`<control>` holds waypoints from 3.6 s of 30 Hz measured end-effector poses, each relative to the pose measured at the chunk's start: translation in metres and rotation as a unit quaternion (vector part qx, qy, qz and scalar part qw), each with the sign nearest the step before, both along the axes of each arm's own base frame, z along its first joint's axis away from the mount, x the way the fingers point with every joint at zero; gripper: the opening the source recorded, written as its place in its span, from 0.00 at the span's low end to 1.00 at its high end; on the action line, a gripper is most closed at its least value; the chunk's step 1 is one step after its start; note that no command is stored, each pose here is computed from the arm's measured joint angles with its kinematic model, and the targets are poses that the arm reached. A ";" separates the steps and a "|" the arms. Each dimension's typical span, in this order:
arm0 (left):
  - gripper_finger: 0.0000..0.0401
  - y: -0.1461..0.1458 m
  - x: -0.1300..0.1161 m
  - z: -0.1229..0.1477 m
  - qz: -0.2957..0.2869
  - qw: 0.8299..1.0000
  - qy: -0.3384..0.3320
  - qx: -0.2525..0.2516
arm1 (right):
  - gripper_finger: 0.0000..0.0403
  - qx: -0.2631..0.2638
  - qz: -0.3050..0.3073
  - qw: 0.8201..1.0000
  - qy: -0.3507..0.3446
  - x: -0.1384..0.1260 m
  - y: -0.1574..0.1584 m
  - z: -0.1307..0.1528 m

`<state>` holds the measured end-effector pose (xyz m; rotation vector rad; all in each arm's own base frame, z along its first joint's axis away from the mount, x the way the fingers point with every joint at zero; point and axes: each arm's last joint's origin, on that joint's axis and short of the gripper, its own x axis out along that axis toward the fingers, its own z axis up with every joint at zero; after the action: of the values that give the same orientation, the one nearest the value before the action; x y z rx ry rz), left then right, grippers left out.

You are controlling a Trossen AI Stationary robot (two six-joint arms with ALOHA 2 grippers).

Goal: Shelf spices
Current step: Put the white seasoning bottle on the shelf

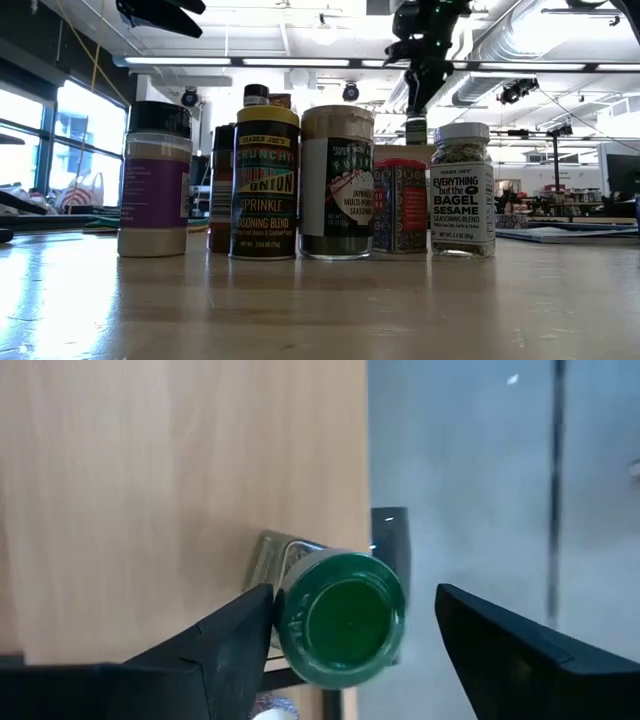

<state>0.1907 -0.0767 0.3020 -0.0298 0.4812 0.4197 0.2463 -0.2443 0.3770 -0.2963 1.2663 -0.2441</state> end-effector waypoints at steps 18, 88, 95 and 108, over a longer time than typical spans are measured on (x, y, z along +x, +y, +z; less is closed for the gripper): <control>0.66 -0.001 0.000 0.001 0.003 1.000 -0.006 -0.003 | 0.68 0.069 -0.021 0.987 -0.140 -0.015 0.085 0.056; 0.66 -0.042 -0.004 -0.016 0.013 0.999 -0.027 0.046 | 0.63 0.034 -0.151 0.880 -0.449 0.006 0.409 -0.246; 0.66 -0.042 -0.004 -0.016 0.012 0.999 -0.027 0.045 | 0.48 0.039 -0.155 0.877 -0.454 0.008 0.408 -0.245; 0.66 -0.043 -0.004 -0.016 0.012 0.999 -0.027 0.045 | 0.48 0.060 -0.092 0.863 -0.494 0.001 0.374 -0.153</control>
<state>0.1867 -0.1192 0.2859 0.0411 0.4090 0.4623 0.2471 0.1296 0.2238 0.0790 0.2770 -0.4105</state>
